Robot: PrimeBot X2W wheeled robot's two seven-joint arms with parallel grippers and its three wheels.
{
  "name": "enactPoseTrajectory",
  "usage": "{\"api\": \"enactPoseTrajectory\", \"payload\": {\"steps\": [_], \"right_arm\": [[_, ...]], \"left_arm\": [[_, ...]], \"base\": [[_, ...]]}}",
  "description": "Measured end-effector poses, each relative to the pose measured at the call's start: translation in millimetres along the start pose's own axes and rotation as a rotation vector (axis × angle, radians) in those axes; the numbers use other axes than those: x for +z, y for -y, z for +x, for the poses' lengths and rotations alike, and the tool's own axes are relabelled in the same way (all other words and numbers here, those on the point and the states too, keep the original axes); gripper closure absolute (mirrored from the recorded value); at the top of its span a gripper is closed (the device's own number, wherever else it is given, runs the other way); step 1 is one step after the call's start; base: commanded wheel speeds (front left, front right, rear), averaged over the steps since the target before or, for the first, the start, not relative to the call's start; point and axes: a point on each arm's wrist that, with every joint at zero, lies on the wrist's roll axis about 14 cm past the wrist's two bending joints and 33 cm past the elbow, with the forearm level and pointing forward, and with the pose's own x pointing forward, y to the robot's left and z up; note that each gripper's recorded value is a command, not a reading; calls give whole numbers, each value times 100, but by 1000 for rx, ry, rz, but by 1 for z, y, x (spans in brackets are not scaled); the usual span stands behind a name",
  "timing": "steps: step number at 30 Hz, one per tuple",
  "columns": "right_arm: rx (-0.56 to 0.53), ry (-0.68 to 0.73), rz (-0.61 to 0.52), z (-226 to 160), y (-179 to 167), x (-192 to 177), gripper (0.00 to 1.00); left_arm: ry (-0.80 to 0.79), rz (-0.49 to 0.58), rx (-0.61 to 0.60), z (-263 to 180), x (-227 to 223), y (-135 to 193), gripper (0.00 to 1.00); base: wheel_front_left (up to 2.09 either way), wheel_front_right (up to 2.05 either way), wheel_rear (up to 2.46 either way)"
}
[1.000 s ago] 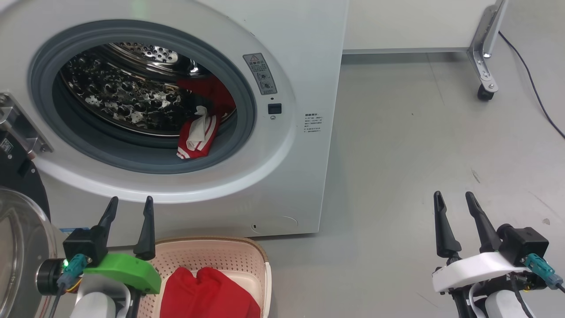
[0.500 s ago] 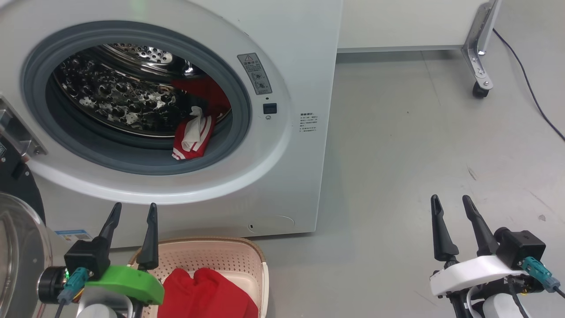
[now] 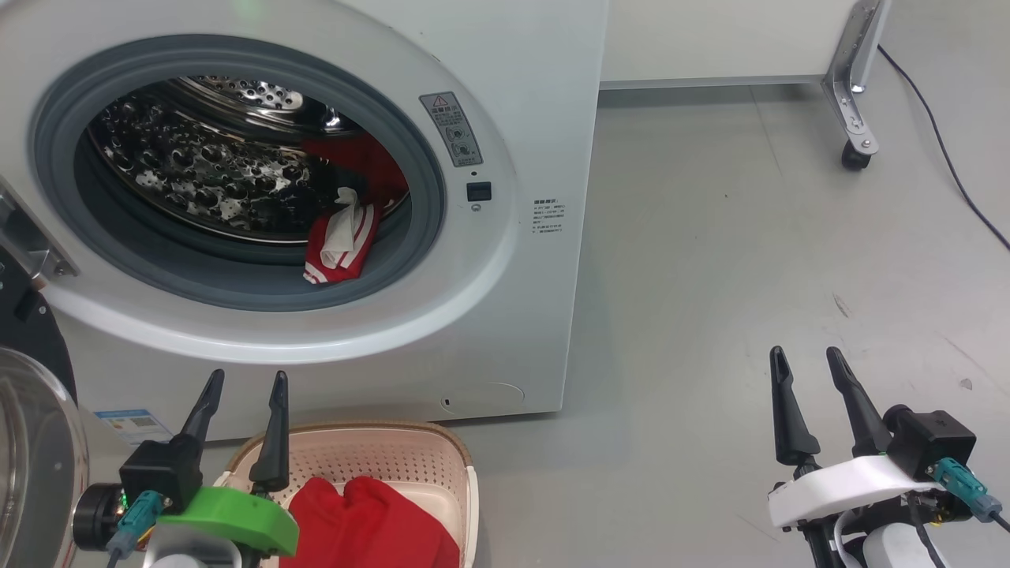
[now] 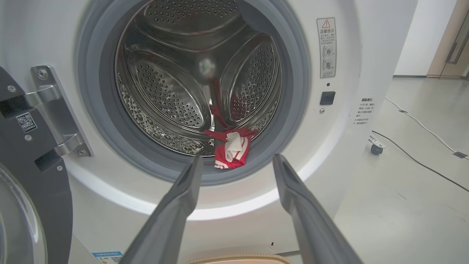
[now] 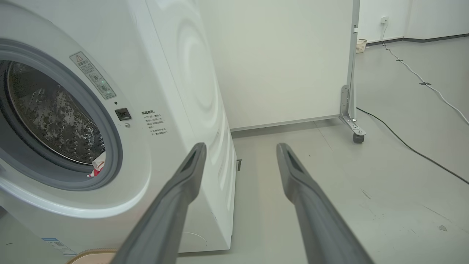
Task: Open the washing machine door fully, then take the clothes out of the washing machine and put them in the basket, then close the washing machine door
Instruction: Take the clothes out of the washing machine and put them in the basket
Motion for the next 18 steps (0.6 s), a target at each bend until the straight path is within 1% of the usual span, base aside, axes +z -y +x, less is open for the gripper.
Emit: {"api": "enactPoseTrajectory", "payload": {"steps": [18], "right_arm": [[2, -11, -5, 0, -1, -4, 0]], "left_arm": [[-8, -3, -14, -3, -4, 5, 0]], "base": [[0, 0, 0]]}}
